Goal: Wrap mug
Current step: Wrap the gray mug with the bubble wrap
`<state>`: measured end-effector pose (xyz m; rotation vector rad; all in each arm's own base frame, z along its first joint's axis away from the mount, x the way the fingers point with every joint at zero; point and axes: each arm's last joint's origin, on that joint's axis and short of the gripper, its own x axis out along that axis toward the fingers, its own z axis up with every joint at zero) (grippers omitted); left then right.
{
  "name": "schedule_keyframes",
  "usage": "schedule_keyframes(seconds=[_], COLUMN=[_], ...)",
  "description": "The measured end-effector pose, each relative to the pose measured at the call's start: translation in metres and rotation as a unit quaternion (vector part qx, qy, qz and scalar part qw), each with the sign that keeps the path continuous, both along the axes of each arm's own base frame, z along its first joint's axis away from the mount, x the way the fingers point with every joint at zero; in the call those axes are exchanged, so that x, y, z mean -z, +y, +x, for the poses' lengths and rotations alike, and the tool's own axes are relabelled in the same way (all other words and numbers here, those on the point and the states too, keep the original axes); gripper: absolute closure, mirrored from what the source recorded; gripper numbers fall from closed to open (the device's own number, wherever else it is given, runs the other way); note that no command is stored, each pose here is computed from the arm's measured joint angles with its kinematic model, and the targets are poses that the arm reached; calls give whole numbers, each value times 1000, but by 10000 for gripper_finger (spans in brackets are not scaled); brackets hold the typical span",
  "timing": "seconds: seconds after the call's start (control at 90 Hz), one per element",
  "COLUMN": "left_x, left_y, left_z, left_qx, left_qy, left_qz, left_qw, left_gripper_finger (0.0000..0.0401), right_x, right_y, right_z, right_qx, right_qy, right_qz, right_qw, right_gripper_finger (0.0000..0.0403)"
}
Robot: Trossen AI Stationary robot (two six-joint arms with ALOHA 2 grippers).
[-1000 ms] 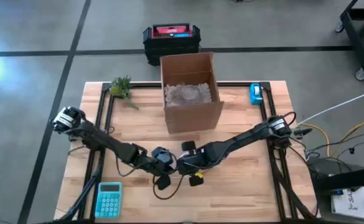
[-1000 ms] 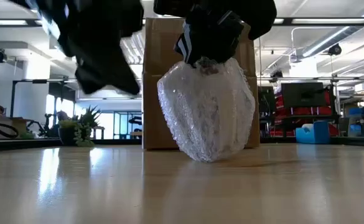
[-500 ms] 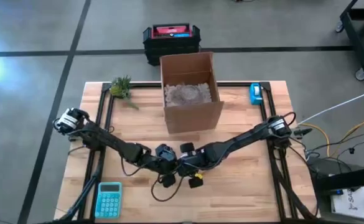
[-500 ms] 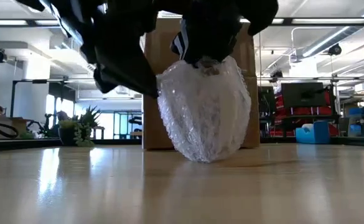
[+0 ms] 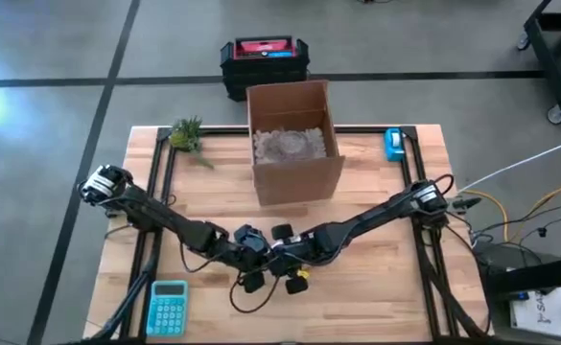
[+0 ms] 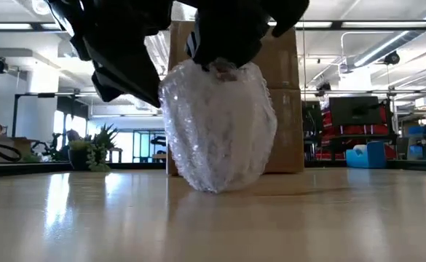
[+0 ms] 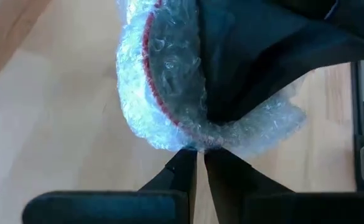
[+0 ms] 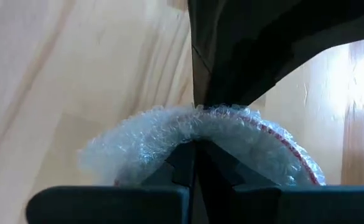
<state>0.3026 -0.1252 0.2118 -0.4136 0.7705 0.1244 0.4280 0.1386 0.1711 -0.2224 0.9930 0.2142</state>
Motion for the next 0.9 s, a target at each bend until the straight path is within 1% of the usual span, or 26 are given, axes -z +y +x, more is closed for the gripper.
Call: schedule_keyframes(seconds=[0.156,0.256,0.367,0.444,0.556,0.667,0.822,0.9], left_x=[-9,-15,-23,-31,-37,-40,-37,-34], left_y=[2,2,1,2,3,5,3,1], left_z=[-9,-16,-19,-19,-23,-24,-18,-12], left_qx=[-8,-15,-15,-16,-23,-29,-37,-31], left_qy=[19,24,12,-10,-22,-30,-52,-63], left_qz=[-29,-36,-41,-46,-33,-28,-7,-3], left_qw=[999,999,999,999,999,999,998,998], left_gripper_finger=[380,380,380,380,380,380,380,380], right_x=[-2,-3,-7,-16,-38,-54,-54,-45], right_y=[-1,-2,-4,-6,-10,-16,-25,-24], right_z=[4,6,3,-1,-8,-20,-26,-22], right_qx=[1,2,2,2,4,13,51,68], right_qy=[-20,-26,-20,-16,-26,-6,31,38], right_qz=[6,7,2,0,2,-2,5,11], right_qw=[1000,1000,1000,1000,1000,1000,998,997], right_gripper_finger=[400,400,400,400,400,400,400,400])
